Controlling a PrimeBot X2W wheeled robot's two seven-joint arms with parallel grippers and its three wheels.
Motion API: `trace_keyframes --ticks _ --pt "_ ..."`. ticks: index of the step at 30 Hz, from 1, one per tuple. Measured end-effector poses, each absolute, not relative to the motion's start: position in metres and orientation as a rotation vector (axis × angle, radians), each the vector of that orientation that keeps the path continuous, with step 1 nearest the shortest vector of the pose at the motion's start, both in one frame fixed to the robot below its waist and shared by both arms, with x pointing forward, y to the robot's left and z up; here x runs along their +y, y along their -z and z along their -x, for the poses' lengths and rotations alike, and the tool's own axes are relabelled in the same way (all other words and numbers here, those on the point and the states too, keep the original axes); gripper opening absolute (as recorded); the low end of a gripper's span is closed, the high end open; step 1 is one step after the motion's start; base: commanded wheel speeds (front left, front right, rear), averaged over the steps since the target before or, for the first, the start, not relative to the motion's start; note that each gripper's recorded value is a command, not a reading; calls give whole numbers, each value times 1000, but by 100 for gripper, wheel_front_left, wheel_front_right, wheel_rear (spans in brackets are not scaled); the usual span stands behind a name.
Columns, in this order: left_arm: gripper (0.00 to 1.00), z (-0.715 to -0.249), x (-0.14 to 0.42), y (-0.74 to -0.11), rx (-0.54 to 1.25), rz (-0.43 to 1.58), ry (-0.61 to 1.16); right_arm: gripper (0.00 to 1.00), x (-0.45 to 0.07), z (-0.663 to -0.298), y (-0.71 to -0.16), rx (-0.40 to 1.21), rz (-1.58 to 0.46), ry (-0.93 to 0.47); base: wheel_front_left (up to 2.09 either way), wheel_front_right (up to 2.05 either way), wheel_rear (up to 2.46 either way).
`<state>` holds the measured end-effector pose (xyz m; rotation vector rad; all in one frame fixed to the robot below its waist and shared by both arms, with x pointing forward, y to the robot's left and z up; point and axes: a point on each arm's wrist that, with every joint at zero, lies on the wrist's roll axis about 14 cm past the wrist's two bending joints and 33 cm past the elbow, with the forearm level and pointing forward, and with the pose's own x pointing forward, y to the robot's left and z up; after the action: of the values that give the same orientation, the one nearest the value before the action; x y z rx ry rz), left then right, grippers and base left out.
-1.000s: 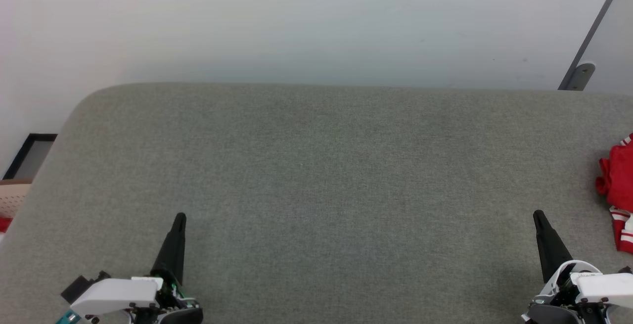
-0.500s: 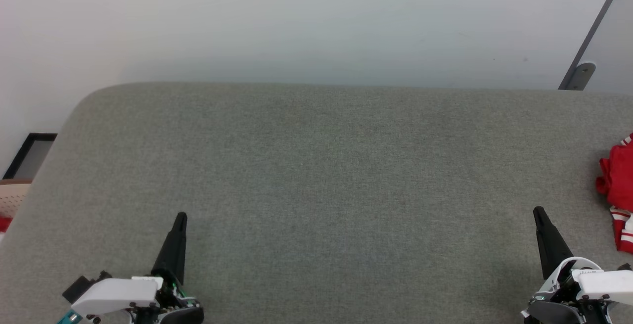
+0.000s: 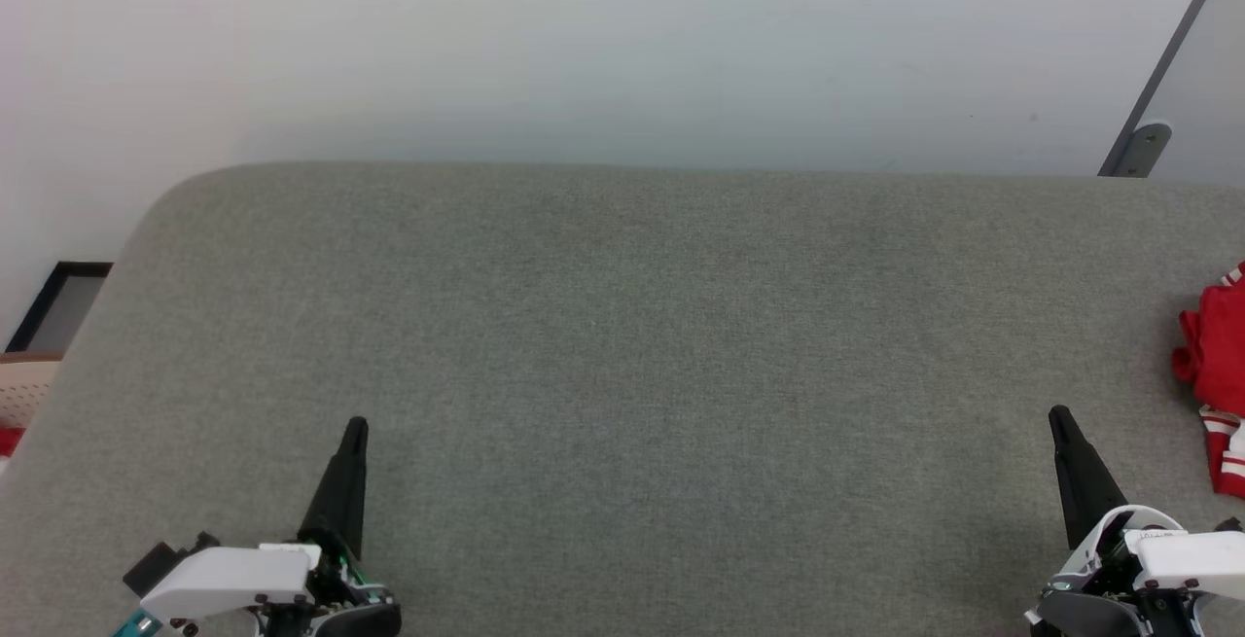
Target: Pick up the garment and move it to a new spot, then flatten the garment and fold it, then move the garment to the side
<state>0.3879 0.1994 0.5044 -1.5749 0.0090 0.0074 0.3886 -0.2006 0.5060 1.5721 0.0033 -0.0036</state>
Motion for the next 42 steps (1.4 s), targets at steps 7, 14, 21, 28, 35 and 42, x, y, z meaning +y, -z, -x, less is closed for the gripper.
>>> trace_keyframes --ticks 7,14,21,28,35,42 --pt "0 -388 199 -504 9 1575 -7 0 -201 -389 -506 3 -1572 4 0 0 0" --pt "0 -388 199 -504 9 1575 -8 0 -201 -389 -506 3 -1572 4 0 0 0" --pt "0 -388 199 -504 9 1575 -7 0 -201 -389 -506 3 -1572 4 0 0 0" --pt "0 -388 199 -504 9 1575 -7 0 -201 -389 -506 3 -1572 4 0 0 0" --pt "0 -388 199 -504 9 1575 -7 0 -200 -389 -506 3 -1572 3 0 0 0" --pt "0 -388 199 -504 9 1575 -7 0 -200 -389 -506 3 -1572 3 0 0 0"
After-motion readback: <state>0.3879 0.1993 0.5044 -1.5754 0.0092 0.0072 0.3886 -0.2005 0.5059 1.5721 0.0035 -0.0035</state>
